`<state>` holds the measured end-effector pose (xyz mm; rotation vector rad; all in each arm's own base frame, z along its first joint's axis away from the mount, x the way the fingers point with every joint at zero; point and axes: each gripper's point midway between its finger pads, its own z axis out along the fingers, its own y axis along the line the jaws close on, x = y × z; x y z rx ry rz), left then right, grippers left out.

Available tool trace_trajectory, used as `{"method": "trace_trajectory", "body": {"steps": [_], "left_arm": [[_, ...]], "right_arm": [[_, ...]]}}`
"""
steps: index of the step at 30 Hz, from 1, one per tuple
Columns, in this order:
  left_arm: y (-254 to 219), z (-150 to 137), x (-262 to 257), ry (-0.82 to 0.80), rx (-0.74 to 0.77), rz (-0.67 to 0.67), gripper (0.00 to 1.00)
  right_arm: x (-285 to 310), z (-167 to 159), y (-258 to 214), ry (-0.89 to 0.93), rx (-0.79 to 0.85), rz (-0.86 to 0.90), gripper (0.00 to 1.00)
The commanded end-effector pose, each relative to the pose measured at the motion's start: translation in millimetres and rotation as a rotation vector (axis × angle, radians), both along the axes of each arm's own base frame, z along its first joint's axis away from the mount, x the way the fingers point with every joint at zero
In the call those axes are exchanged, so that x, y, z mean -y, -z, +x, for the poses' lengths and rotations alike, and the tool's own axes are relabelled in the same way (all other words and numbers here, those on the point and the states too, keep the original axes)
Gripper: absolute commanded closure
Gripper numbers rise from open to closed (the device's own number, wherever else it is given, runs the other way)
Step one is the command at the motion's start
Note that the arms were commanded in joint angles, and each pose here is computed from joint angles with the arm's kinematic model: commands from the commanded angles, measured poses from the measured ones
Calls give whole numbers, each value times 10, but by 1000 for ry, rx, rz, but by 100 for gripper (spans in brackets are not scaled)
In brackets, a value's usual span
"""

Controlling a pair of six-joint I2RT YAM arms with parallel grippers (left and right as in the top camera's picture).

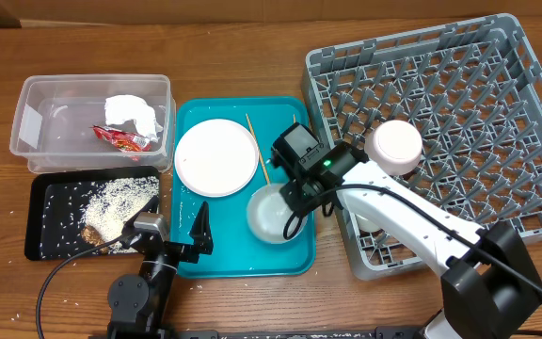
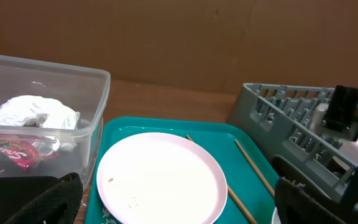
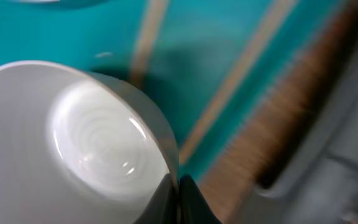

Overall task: Sort waste into correct bins and load items into the dishwasher
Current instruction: 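Reach the right gripper to the white bowl on the teal tray and grasp, then lift the white bowl with the right gripper and set it in the rack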

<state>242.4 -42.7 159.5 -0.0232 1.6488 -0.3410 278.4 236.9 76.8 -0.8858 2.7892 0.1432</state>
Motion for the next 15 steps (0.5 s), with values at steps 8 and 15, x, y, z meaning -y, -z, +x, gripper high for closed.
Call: {"method": "trace_trajectory", "body": {"steps": [8, 15], "left_arm": [[8, -2, 1, 2, 2, -3, 0], [8, -2, 1, 2, 2, -3, 0]], "right_arm": [[1555, 819, -2336, 902, 1139, -435, 96], [2456, 895, -2247, 1005, 1090, -781, 96]]}}
